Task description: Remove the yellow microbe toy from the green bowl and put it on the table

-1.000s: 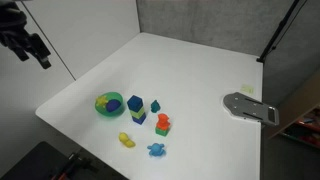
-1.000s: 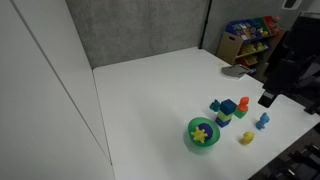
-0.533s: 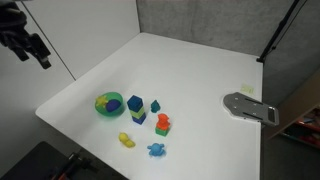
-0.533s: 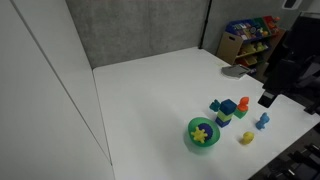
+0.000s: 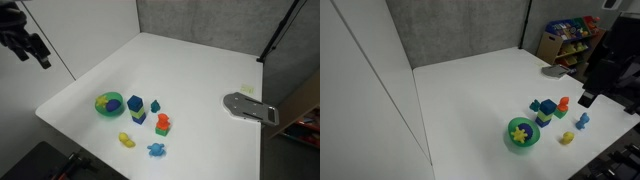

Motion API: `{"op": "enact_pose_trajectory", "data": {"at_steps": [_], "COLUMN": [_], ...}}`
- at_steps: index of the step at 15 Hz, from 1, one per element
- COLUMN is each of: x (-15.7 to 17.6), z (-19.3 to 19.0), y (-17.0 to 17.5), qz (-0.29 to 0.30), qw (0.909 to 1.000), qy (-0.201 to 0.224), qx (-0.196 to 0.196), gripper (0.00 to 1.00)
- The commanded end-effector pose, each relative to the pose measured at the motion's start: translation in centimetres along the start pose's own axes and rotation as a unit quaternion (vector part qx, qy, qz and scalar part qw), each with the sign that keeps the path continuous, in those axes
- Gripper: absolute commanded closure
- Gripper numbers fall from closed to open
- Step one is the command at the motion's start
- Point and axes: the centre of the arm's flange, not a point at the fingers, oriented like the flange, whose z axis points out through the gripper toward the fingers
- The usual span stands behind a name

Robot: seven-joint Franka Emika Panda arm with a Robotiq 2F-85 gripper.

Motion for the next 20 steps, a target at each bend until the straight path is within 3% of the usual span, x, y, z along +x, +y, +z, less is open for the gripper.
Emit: {"op": "enact_pose_trajectory", "data": {"at_steps": [1, 8, 13, 20], "x": [0.4, 5.0, 8.7, 11.9], "z": [0.2, 1.1, 4.7, 11.6], "y": [-0.2, -3.1, -4.7, -3.8], "qz": [-0.001, -0.005, -0.013, 0.010], "qw": [1.0000, 0.9999, 0.9992, 0.9993], "qy": [-0.004, 0.016, 0.038, 0.026], "qx": [0.000, 0.000, -0.006, -0.026], "gripper": [0.00, 0.00, 0.00, 0.00]}}
